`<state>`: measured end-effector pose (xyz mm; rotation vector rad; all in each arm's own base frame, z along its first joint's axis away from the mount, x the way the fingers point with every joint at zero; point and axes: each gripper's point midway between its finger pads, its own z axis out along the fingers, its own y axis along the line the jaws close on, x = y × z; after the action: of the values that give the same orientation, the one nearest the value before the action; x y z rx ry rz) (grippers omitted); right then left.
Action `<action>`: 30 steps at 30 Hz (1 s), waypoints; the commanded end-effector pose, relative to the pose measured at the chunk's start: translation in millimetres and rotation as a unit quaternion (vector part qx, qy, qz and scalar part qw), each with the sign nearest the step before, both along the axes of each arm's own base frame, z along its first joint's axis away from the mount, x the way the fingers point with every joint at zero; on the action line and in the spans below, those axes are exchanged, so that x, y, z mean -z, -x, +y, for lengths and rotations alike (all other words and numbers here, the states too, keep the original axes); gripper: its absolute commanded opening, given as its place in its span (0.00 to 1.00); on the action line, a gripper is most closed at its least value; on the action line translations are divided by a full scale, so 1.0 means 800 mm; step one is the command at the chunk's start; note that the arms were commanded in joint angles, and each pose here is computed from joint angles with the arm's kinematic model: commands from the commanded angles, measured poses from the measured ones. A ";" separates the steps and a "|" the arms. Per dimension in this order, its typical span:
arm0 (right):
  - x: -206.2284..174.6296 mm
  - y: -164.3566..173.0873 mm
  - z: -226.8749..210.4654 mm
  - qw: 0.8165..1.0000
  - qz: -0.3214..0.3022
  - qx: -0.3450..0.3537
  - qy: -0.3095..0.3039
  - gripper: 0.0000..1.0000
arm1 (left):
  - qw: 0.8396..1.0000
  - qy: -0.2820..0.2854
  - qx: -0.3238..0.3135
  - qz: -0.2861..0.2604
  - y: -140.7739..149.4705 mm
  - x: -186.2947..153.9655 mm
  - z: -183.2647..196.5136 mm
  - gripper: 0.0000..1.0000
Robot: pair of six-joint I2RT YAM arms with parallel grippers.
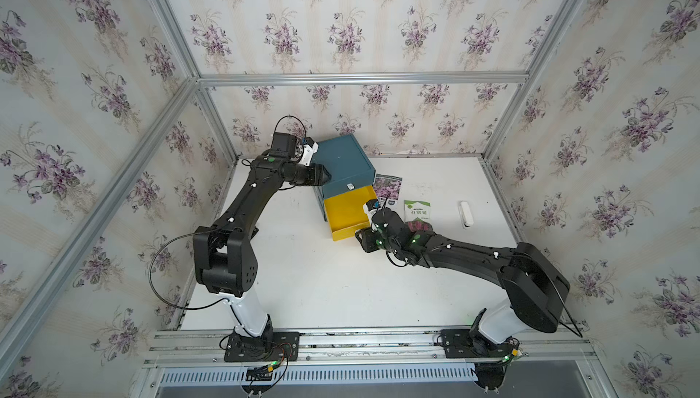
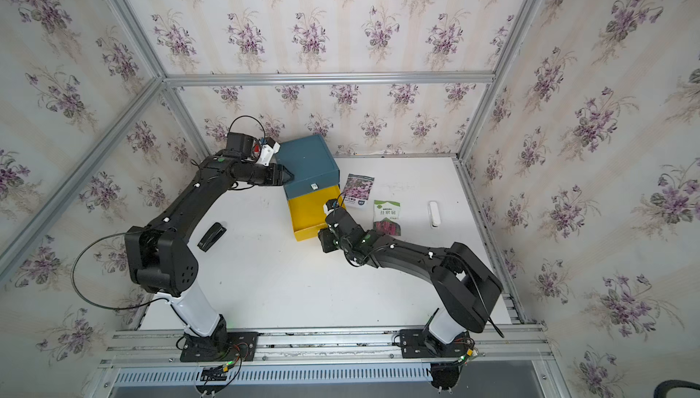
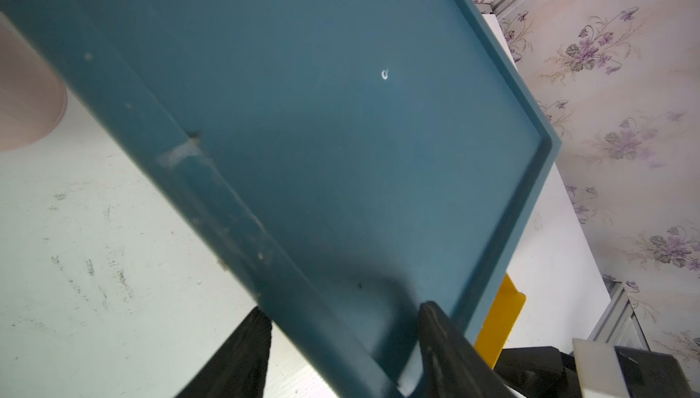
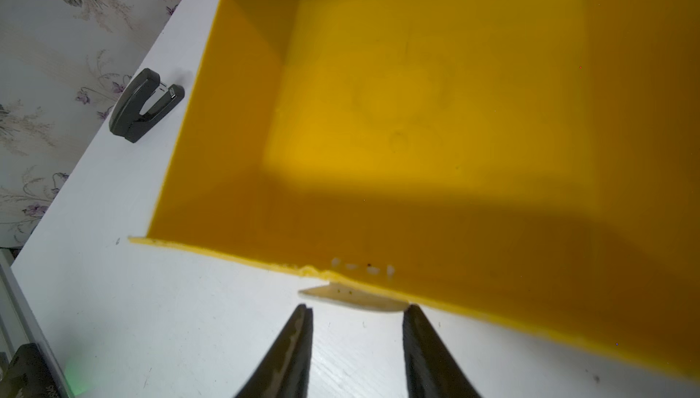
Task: Take the seed bags out of the drawer
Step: Close the drawer in the storage box.
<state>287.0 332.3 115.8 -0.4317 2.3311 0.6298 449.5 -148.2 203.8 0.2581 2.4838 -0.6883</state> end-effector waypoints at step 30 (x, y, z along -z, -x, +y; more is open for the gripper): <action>-0.037 -0.125 0.037 0.990 -0.132 0.029 -0.045 0.41 | 0.985 -0.098 0.009 0.142 0.068 0.077 0.037 0.64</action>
<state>374.7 356.8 128.9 -0.4072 2.1295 0.5929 449.4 -147.8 203.4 0.2737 2.4789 -0.7035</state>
